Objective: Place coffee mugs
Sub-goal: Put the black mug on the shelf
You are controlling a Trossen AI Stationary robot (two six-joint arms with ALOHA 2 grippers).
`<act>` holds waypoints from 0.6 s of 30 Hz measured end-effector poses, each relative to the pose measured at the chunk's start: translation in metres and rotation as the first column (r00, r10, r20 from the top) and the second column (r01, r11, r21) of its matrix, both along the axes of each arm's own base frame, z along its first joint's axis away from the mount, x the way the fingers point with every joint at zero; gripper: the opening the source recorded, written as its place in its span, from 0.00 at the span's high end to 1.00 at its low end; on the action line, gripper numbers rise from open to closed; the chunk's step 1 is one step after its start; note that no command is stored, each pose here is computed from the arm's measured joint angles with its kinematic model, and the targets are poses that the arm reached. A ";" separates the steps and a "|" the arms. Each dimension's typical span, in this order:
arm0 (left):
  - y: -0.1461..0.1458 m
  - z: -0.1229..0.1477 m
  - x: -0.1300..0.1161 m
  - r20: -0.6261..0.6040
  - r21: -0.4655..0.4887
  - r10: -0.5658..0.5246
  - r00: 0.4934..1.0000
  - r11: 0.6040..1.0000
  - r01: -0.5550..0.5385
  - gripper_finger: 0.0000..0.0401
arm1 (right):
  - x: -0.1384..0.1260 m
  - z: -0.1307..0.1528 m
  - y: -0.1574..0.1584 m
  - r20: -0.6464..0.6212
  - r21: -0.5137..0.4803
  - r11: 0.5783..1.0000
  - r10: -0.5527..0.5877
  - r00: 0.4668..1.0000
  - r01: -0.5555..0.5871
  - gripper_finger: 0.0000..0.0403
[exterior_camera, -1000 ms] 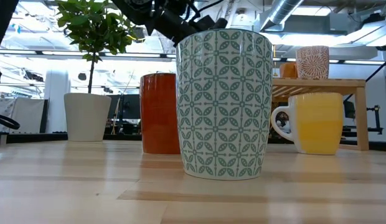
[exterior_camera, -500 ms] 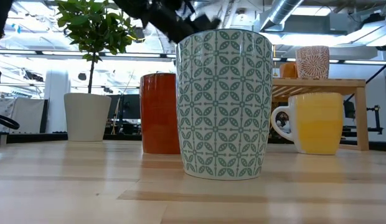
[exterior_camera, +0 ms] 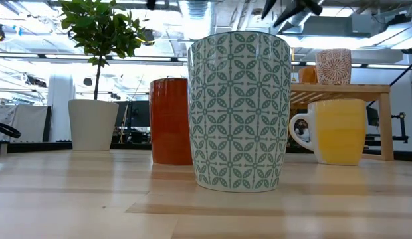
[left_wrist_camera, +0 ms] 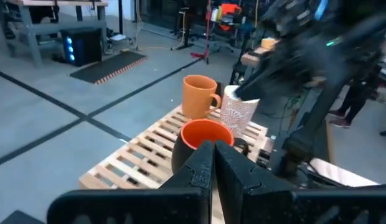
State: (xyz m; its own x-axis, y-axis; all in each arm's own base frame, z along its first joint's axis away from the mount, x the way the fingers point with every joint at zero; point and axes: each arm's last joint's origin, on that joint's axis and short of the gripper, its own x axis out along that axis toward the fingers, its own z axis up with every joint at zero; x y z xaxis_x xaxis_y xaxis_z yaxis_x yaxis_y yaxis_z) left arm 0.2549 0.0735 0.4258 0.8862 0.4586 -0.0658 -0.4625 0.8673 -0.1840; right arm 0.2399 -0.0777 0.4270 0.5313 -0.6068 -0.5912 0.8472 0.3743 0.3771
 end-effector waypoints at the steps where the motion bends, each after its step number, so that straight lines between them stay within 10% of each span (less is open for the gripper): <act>1: -0.003 0.004 -0.008 0.005 -0.002 0.000 1.000 1.000 0.000 1.00 | 0.003 -0.002 -0.006 -0.036 -0.004 1.000 -0.006 0.999 0.006 0.48; 18: -0.021 -0.002 -0.030 -0.095 -0.114 0.044 0.994 0.992 -0.055 1.00 | 0.037 -0.046 -0.046 -0.344 0.065 0.997 -0.015 0.939 0.039 0.48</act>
State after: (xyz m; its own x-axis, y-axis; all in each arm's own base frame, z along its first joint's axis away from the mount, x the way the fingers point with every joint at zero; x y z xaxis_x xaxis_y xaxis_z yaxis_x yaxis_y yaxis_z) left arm 0.2244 0.0523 0.4240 0.8501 0.4865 -0.2017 -0.5243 0.8180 -0.2368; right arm 0.2770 -0.1235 0.3809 0.2726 -0.5687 -0.7761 0.9391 0.3326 0.0862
